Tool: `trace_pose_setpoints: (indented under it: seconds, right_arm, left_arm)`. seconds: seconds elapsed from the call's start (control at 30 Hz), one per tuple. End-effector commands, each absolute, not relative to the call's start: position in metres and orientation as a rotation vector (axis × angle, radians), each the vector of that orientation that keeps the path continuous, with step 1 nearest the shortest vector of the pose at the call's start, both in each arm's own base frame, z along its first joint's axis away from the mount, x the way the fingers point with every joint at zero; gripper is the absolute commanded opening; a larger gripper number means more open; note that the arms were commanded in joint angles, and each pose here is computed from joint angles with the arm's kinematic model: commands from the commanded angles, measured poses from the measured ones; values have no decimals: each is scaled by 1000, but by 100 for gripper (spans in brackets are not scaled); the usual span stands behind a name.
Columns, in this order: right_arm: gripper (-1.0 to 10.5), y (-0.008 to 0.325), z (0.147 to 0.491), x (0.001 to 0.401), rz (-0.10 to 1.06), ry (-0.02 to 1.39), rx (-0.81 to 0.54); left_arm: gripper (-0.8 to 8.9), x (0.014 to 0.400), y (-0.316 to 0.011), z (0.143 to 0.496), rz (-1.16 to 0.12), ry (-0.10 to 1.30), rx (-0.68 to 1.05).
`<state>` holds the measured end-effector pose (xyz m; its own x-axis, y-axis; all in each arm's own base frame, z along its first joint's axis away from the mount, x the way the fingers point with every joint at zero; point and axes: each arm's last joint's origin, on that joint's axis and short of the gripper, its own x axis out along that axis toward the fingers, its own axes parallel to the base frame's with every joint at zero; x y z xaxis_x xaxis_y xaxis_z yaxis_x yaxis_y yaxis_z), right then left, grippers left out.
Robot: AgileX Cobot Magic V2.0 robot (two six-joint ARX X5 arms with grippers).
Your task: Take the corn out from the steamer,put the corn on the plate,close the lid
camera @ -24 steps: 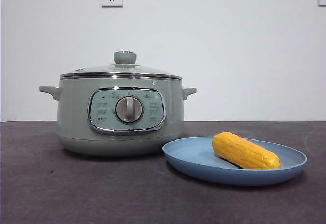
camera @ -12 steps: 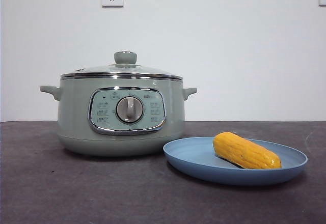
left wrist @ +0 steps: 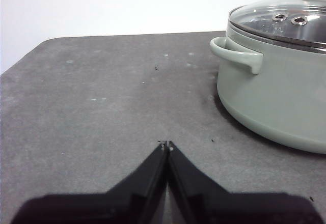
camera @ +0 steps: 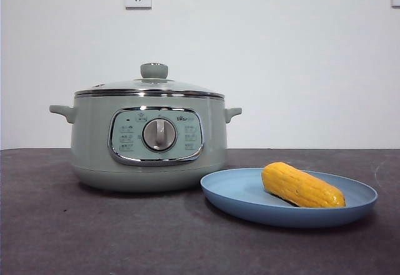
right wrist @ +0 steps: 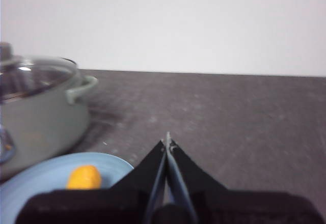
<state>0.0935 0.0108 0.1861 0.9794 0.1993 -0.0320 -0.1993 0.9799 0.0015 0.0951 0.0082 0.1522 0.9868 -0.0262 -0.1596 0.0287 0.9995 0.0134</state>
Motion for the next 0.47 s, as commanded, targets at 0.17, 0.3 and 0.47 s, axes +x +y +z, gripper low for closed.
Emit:
trace_pose_setpoints:
  seconds: [0.17,0.3,0.47]
  right_arm:
    - [1,10,166,95,175,71,20]
    - [1,10,153,96,172,123,61]
    - [1,10,148,95,170,179,61]
  left_arm:
    - [-3,96,8,148,-29,169,4]
    - [-3,96,8,148,-29,168,4]
    - [-3,96,8,148,-29,168,4]
